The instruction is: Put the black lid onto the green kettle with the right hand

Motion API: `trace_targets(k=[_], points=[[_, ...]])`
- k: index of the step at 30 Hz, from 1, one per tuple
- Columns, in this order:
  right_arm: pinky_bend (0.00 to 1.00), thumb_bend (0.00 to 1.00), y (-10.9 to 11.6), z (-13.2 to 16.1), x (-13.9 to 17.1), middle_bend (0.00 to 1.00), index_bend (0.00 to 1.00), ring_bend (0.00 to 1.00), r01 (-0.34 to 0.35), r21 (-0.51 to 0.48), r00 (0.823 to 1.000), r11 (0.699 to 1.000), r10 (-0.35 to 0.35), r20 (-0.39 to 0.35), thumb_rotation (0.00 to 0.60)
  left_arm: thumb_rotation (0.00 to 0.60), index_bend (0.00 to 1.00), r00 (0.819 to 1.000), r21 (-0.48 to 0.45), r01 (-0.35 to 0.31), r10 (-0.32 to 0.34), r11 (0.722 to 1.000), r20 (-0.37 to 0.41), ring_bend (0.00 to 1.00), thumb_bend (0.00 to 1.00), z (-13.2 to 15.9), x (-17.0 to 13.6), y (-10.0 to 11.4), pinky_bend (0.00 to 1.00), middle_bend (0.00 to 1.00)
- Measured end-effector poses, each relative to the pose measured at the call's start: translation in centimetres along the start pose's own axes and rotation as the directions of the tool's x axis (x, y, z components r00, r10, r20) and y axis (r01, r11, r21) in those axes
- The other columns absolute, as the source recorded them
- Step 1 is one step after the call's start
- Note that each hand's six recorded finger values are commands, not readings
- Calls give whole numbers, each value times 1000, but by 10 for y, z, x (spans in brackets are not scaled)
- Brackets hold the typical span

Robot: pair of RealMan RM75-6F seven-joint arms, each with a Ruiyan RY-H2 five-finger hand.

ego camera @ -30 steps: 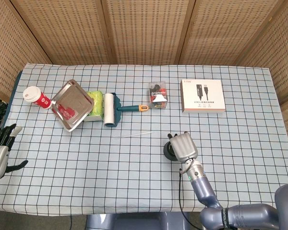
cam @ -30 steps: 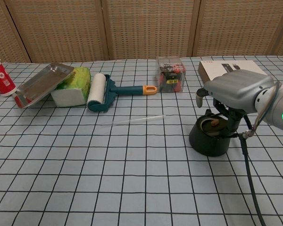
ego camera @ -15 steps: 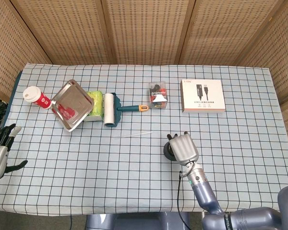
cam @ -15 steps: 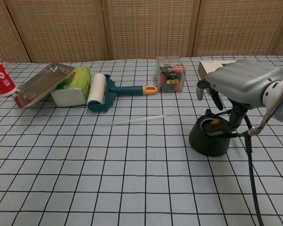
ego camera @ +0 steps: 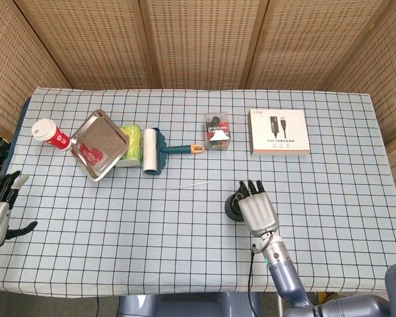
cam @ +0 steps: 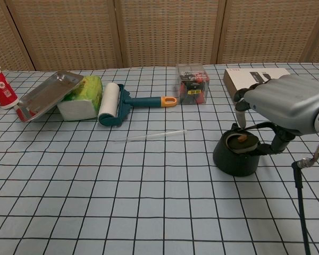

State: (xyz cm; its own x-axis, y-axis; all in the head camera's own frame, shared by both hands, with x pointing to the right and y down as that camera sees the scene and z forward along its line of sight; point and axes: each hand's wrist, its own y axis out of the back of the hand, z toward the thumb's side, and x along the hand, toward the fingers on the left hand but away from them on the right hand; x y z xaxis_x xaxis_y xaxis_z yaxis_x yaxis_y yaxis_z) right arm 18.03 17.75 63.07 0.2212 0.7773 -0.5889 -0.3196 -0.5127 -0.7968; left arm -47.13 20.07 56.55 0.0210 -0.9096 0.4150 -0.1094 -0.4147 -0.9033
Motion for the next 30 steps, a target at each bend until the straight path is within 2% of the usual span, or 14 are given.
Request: trace_targets(k=[13, 30], points=[[190, 458, -14, -9, 3, 158, 452, 137, -35, -14, 999, 999, 35, 25, 600, 600, 0, 1000, 8, 0, 0, 1000, 9, 0, 19, 3, -2, 0, 0, 0], [191, 459, -29, -4, 0, 147, 447, 133, -60, -27, 998, 998, 60, 5, 600, 600, 0, 1000, 7, 0, 0, 1000, 7, 0, 20, 3, -2, 0, 0, 0]])
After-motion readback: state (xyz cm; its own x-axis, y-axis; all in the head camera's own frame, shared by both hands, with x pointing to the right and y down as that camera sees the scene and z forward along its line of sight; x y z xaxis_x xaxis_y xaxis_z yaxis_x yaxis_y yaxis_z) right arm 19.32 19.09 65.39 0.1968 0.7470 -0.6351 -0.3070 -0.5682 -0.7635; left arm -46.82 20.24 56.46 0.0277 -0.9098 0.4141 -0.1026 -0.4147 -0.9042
